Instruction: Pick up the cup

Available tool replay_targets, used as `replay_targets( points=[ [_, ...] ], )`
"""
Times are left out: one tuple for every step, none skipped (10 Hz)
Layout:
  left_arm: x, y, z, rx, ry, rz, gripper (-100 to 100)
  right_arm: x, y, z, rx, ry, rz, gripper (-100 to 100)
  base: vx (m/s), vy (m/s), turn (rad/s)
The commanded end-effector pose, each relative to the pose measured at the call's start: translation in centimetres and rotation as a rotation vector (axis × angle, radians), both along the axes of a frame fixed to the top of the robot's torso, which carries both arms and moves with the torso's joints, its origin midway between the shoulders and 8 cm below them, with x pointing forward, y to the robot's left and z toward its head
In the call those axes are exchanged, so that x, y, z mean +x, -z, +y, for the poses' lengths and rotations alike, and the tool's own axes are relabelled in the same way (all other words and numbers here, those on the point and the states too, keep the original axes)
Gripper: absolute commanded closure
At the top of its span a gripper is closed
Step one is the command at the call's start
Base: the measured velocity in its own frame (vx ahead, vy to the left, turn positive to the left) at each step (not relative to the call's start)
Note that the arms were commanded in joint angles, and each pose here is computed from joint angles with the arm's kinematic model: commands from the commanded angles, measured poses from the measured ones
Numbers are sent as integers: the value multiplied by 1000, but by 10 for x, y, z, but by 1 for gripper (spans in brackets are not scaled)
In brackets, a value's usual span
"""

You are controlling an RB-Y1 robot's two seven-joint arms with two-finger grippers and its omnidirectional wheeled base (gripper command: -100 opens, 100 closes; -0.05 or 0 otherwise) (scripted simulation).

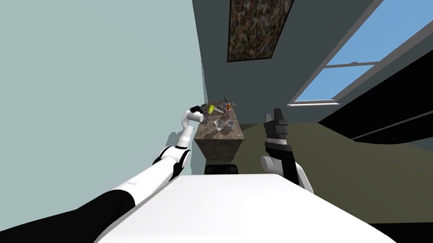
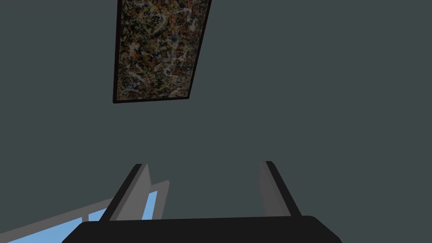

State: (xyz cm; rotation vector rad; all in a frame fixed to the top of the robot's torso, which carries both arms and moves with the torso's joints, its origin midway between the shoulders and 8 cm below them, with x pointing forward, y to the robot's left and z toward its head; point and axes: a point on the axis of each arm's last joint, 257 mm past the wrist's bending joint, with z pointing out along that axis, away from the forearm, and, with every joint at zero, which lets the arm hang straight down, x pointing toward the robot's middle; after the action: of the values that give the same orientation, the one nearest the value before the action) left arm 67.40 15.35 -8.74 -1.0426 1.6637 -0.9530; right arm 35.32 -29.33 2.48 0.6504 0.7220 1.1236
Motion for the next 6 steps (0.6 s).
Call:
replay_targets(
  points=[
    [3,5,1,27,-5,45,-100,0,0,0,0,0,0,0,7,-11,38],
    [2,8,2,29,-7,56,-100,0,0,0,0,0,0,0,0,0,0],
    [8,8,3,63,-6,89,-100,0,0,0,0,0,0,0,3,-6,79],
    [6,13,4,68,-11,115,-100,0,0,0,0,0,0,0,4,-9,38],
    [11,11,4,97,-6,139,-100,0,0,0,0,0,0,0,4,-12,54],
    [9,18,6,103,-11,171,-100,0,0,0,0,0,0,0,7,-11,38]
  ],
)
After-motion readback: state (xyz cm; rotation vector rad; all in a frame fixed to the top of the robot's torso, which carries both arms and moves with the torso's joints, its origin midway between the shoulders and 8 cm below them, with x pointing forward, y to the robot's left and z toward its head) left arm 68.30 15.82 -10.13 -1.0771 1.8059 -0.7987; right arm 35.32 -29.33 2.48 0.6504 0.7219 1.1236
